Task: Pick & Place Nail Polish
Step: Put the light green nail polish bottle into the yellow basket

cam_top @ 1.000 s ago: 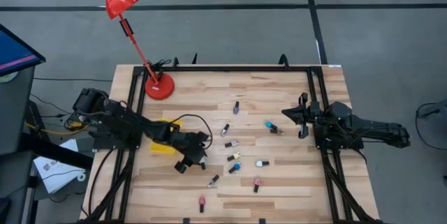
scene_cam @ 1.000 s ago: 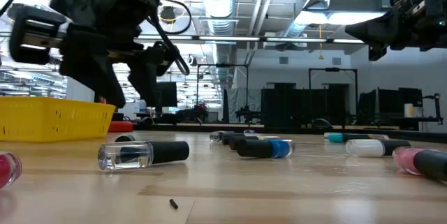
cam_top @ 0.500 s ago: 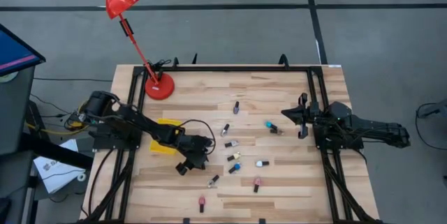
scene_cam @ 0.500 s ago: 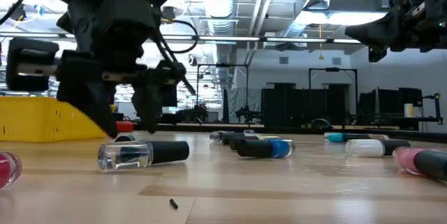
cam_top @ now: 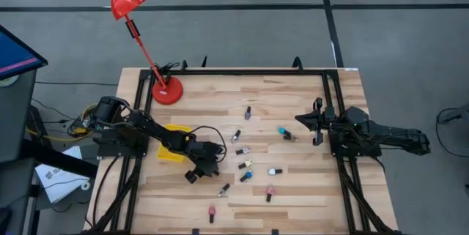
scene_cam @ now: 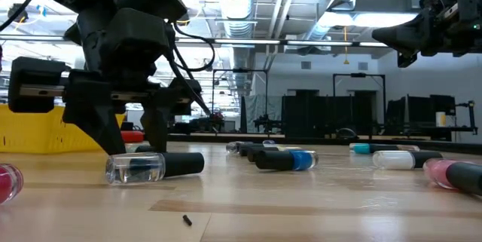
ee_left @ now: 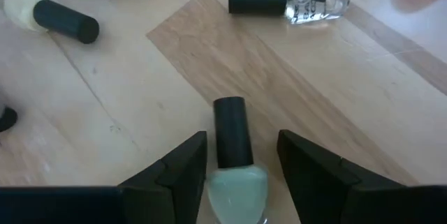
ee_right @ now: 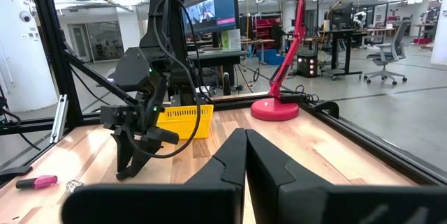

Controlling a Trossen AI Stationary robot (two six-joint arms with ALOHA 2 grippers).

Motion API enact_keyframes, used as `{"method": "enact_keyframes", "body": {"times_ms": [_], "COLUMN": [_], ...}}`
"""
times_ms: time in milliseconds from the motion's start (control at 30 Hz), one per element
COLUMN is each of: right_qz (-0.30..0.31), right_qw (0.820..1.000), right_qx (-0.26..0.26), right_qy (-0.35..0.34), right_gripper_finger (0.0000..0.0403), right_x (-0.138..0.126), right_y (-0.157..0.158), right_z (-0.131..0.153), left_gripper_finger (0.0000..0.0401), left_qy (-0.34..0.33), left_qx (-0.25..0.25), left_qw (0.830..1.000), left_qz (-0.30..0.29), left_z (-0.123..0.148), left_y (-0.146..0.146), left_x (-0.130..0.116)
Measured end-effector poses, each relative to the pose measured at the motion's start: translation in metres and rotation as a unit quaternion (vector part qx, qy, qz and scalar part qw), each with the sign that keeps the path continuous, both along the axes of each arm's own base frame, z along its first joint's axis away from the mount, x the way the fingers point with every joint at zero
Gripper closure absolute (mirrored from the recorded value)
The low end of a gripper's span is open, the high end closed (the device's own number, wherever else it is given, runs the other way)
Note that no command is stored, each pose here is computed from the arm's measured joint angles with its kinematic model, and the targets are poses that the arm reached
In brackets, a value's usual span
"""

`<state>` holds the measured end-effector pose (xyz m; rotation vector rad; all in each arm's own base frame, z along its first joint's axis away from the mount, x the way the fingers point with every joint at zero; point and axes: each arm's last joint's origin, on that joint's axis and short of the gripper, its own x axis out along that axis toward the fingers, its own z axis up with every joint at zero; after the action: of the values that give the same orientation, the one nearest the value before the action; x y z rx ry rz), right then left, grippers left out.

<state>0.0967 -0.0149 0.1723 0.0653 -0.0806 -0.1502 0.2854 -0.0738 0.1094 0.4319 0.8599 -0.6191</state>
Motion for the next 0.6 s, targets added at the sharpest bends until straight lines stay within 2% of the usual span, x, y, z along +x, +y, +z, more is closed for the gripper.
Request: {"method": "enact_keyframes", "body": {"times_ms": [267, 600], "right_qz": [0.000, 0.000], "right_qw": [1.000, 1.000], "right_qx": [0.000, 0.000], "right_qy": [0.000, 0.000], "right_gripper_finger": [0.0403, 0.0403], "right_x": [0.0000, 0.0000], "right_y": [0.0000, 0.0000], "right_z": [-0.0001, -0.0001], "left_gripper_finger": [0.0321, 0.0348], "left_qy": [-0.003, -0.025], "left_qx": [-0.002, -0.007], "left_qw": [1.000, 0.999], "left_qz": [0.012, 0.019], "left_z": [0.0003, 0.0024], "left_y": [-0.0004, -0.0011], "left_x": [0.0008, 0.0055]}}
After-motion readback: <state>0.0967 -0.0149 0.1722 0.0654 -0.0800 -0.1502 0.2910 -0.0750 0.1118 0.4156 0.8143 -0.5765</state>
